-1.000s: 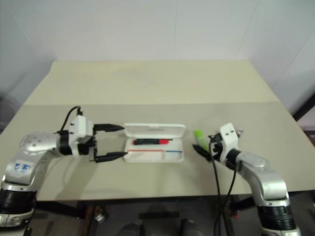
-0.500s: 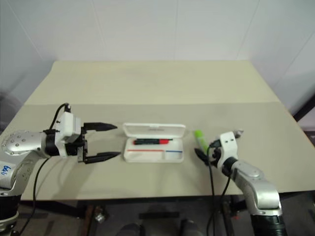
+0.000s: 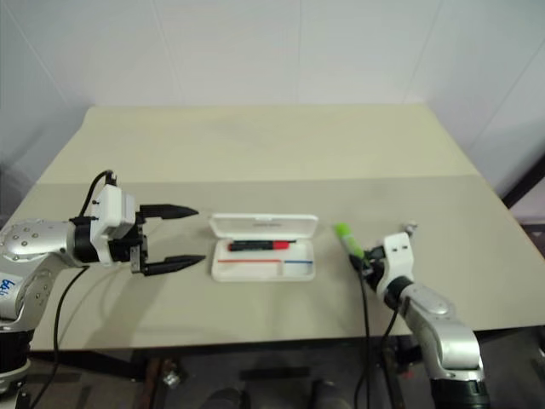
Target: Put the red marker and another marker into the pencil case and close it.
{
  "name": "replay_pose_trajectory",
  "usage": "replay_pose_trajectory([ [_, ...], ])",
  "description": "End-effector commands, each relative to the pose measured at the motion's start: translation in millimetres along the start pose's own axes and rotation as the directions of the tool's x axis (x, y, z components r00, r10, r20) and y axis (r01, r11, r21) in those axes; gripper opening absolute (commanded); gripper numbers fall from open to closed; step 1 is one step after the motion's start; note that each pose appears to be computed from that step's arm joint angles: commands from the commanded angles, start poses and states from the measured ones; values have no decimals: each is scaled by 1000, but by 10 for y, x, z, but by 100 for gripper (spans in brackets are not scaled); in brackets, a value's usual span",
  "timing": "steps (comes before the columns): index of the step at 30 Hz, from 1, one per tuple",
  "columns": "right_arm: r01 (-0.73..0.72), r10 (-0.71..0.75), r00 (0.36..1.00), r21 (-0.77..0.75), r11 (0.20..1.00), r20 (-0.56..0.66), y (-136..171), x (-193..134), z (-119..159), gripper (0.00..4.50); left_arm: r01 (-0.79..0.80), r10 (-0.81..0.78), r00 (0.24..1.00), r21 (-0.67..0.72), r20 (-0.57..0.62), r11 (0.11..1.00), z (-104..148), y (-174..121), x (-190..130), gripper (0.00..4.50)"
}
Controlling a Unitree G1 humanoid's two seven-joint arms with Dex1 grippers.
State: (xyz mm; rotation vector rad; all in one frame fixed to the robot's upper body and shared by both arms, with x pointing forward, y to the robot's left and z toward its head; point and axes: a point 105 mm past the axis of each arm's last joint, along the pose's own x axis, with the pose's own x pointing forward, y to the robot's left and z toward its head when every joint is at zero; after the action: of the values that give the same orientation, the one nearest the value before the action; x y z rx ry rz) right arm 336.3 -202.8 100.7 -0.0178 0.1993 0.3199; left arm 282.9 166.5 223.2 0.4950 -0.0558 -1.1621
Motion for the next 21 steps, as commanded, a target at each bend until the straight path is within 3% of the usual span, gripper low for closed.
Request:
replay_pose_trajectory([
  [1, 72, -67, 987, -30, 997, 144, -187, 27, 360, 146, 1, -3, 1000, 52, 26, 999, 106, 11, 30, 450],
  [7, 70, -43, 948, -74, 995, 316, -340, 80, 893, 146, -17, 16, 1000, 44, 21, 999, 35, 59, 9, 450],
  [12, -26, 98, 893, -167, 986, 439, -220, 91, 1375, 146, -53, 53, 999, 39, 6, 998, -70, 101, -71, 450],
  [16, -183, 318, 819, -308, 934, 478, 128, 66, 1750, 146, -104, 105, 994, 32, -11, 994, -170, 151, -195, 450],
  [21, -446, 613, 700, -446, 776, 366, 696, -22, 1864, 146, -134, 134, 990, 13, -48, 991, -292, 141, -338, 450],
])
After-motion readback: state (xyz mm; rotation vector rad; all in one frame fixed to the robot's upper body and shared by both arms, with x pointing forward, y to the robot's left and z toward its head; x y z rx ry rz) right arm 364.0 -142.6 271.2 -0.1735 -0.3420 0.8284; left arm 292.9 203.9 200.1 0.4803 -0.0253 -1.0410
